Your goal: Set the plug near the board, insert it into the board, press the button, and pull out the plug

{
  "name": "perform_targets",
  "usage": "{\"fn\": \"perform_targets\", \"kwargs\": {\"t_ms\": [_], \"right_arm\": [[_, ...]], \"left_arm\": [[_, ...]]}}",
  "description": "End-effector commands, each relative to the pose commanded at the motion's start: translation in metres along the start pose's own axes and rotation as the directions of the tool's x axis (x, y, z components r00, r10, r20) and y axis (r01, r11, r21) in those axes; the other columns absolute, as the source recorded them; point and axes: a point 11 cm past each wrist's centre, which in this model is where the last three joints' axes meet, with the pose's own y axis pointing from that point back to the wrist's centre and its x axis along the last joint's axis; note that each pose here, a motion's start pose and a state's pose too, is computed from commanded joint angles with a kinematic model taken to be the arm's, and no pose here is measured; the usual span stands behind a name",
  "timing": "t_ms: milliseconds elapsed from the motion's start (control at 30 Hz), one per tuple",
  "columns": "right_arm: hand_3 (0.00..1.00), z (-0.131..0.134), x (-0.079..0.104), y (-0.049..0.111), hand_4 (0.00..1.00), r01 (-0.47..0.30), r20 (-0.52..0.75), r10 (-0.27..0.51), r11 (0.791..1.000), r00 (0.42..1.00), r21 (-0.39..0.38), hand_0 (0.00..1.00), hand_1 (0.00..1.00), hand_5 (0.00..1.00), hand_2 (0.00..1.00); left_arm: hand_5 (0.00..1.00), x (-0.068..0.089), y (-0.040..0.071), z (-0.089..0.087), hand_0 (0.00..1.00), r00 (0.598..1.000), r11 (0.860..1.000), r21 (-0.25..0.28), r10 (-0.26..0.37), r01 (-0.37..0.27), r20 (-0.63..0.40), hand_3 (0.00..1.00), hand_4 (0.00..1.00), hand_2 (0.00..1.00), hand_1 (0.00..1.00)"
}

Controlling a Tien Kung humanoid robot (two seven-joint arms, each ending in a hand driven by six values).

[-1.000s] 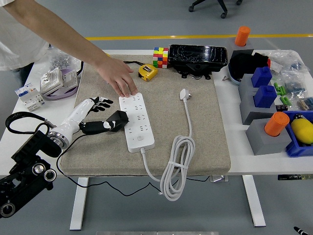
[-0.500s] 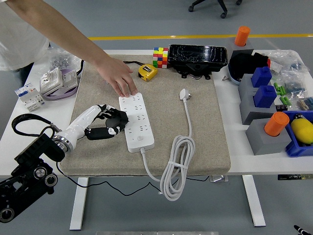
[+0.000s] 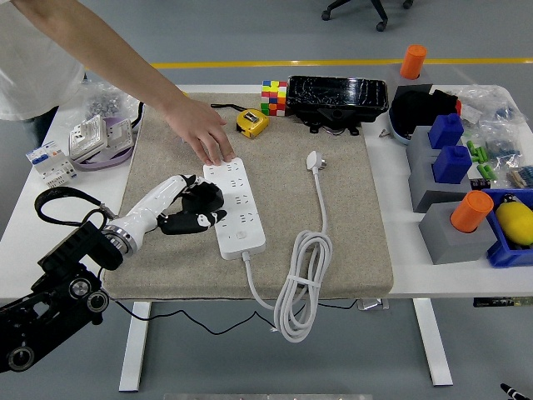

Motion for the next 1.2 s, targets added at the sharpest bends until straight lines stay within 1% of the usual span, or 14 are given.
{"fn": "perform_targets", "kwargs": {"t_ms": [200,533,567,767,1100,1200], "right_arm": [[0.555,0.000,0.001,0.000,0.910,-0.002,0.003,0.002,1.000,1.000,0.000,0.652,0.661,0.507,0.660],[0.555,0.000,0.001,0.000,0.909,-0.001,0.001,0.001,1.000,1.000,0.000,0.652,0.661,0.506,0.660],[0.555,0.000,0.001,0.000,0.910,-0.001,0.000,0.001,1.000,1.000,-0.001,0.654,0.661,0.507,0.660],[0.555,0.000,0.001,0.000,0.910,-0.001,0.001,0.001,1.000,1.000,0.000,0.654,0.661,0.506,0.660],[0.556,-0.001,0.001,0.000,0.910,-0.001,0.001,0.001,1.000,1.000,0.002,0.652,0.662,0.506,0.660],[0.555,-0.001,0.001,0.000,0.909,-0.001,0.001,0.001,1.000,1.000,0.002,0.653,0.661,0.506,0.659]], "left_arm": [[0.426,0.000,-0.005,0.011,0.685,1.000,1.000,-0.027,-0.004,0.004,0.008,0.666,0.769,0.744,0.754],[0.425,-0.003,-0.012,0.027,0.683,1.000,0.998,-0.058,-0.020,0.021,0.023,0.661,0.768,0.737,0.748],[0.425,-0.003,-0.012,0.027,0.662,0.999,0.998,-0.058,-0.023,0.024,0.023,0.655,0.767,0.730,0.740],[0.424,-0.008,-0.015,0.029,0.651,0.999,0.998,-0.055,-0.038,0.040,0.026,0.649,0.767,0.724,0.729],[0.424,-0.010,-0.024,0.034,0.653,0.999,0.997,-0.061,-0.042,0.043,0.025,0.647,0.767,0.721,0.727],[0.426,-0.011,-0.025,0.034,0.650,0.999,0.997,-0.060,-0.045,0.046,0.023,0.650,0.769,0.719,0.720]]}}
